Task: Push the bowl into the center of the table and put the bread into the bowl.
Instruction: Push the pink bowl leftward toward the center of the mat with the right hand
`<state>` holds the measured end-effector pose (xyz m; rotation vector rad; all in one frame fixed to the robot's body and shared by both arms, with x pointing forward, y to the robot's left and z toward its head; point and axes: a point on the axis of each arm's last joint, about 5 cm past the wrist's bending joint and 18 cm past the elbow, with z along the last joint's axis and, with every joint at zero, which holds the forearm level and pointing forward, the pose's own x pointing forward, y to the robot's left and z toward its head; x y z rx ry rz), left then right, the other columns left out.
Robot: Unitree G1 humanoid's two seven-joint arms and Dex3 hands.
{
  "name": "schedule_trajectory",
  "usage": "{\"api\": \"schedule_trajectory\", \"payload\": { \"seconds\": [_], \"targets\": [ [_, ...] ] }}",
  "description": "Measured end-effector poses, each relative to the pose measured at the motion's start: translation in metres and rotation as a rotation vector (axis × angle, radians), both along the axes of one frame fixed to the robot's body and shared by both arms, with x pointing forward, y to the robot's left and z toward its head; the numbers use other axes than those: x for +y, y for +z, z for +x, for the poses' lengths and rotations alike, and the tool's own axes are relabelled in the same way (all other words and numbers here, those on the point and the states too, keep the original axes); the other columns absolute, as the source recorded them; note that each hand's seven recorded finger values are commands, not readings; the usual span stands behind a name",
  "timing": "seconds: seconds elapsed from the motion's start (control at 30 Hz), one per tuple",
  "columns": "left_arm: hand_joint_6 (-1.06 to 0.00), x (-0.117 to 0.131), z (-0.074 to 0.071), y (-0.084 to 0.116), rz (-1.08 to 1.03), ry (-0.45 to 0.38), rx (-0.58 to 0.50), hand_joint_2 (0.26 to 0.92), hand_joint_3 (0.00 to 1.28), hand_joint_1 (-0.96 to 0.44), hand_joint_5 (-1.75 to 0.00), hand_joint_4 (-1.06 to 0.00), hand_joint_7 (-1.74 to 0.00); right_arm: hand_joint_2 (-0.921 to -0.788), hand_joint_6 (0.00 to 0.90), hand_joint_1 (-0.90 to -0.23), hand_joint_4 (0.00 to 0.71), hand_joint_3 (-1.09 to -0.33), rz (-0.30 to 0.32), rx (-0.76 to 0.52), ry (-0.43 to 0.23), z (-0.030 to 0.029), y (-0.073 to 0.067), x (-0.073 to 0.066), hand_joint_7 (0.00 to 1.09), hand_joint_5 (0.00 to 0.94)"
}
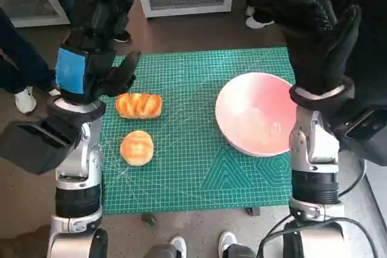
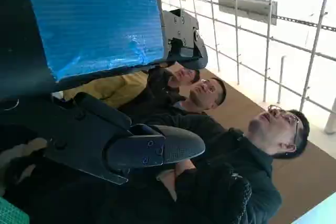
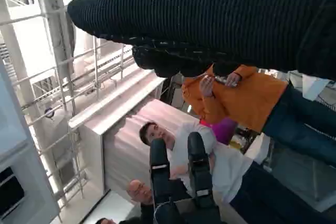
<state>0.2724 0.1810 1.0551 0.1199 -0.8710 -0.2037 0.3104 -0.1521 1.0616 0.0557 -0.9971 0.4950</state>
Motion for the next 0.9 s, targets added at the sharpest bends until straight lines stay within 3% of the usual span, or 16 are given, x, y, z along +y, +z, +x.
{"api": "schedule_trajectory", "payload": {
  "seconds": [0.9],
  "targets": [
    [-0.11, 0.0007, 0.0, 0.0002, 0.001, 0.002, 0.006, 0.921, 0.43, -0.75, 0.0, -0.26, -0.5, -0.921, 0.251, -0.611, 0.328, -0.685, 0.003, 0.004, -0.003, 0.0, -0.0011, -0.001, 0.4, 0.001]
  ]
}}
